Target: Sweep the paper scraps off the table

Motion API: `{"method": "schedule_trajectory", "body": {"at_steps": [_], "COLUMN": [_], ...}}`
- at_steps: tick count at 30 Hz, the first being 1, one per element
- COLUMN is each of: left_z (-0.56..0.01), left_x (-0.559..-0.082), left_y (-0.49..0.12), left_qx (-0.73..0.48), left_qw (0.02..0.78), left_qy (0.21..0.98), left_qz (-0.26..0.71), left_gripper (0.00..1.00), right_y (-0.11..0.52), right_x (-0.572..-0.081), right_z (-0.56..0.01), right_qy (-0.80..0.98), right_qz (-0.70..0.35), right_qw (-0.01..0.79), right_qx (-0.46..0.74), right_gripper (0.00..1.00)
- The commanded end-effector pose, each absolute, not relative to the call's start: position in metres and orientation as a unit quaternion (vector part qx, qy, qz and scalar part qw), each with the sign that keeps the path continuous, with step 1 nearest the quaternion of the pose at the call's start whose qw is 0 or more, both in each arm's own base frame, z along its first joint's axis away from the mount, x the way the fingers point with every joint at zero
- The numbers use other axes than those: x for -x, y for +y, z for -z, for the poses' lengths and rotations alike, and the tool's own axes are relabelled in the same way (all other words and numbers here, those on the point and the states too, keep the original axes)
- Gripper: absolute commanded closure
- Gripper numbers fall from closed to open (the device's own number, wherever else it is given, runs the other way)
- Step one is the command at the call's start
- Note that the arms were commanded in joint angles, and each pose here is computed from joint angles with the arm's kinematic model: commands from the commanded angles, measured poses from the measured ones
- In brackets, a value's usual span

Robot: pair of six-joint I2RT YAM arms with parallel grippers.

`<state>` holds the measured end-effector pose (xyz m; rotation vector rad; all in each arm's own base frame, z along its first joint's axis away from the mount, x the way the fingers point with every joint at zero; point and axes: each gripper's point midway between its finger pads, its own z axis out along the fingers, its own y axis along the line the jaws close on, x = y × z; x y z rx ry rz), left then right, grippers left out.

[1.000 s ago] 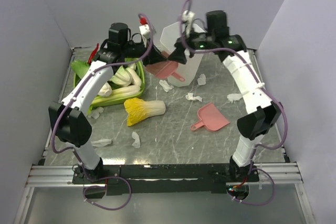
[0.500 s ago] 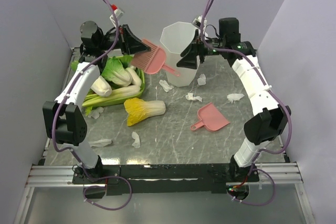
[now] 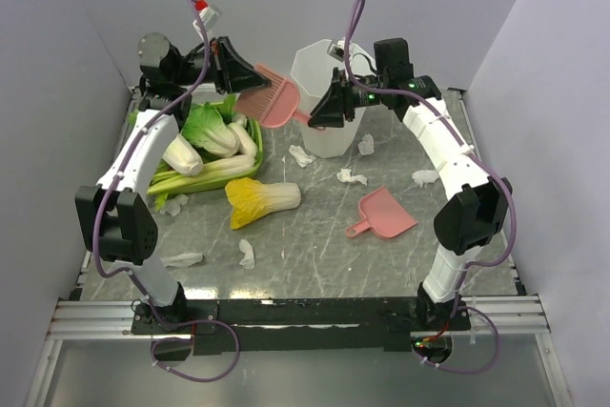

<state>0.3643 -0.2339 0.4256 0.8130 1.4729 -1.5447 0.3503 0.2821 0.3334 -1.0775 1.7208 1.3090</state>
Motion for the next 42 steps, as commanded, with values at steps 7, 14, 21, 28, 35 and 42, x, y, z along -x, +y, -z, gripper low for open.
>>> {"method": "schedule_trajectory", "body": {"at_steps": [7,14,21,28,35,42], "left_z": [-0.457,-0.438,-0.387,-0.355,-0.35,-0.339], "left_x": [-0.368,-0.38,-0.352,-0.334,-0.334,-0.337], "left_y": [-0.212,-0.195,-0.221,-0.245,-0.249,-0.248], "left_qx": [-0.36,-0.501,-0.633,-0.67,-0.657,-0.619], "left_qw": [0.495,0.559,0.513,0.483,0.479,0.468], "left_qy": [0.574,0.571,0.537,0.523,0.537,0.568], "left_qz": [0.545,0.332,0.218,0.209,0.223,0.274], "left_gripper": [0.4,0.27,0.26,0.32,0.61,0.99], "right_y": [0.266,0.236,0.237,0.259,0.268,0.268], "right_x": [-0.345,-0.35,-0.356,-0.356,-0.346,-0.356], "right_z": [-0.347,-0.326,-0.317,-0.323,-0.333,-0.355], "right_qy": [0.643,0.636,0.613,0.601,0.583,0.604], "right_qz": [-0.446,-0.293,-0.188,-0.178,-0.182,-0.236], "right_qw": [0.395,0.394,0.391,0.401,0.416,0.455], "right_qx": [0.48,0.596,0.66,0.668,0.674,0.61], "right_gripper": [1.0,1.0,1.0,1.0,1.0,0.61]}}
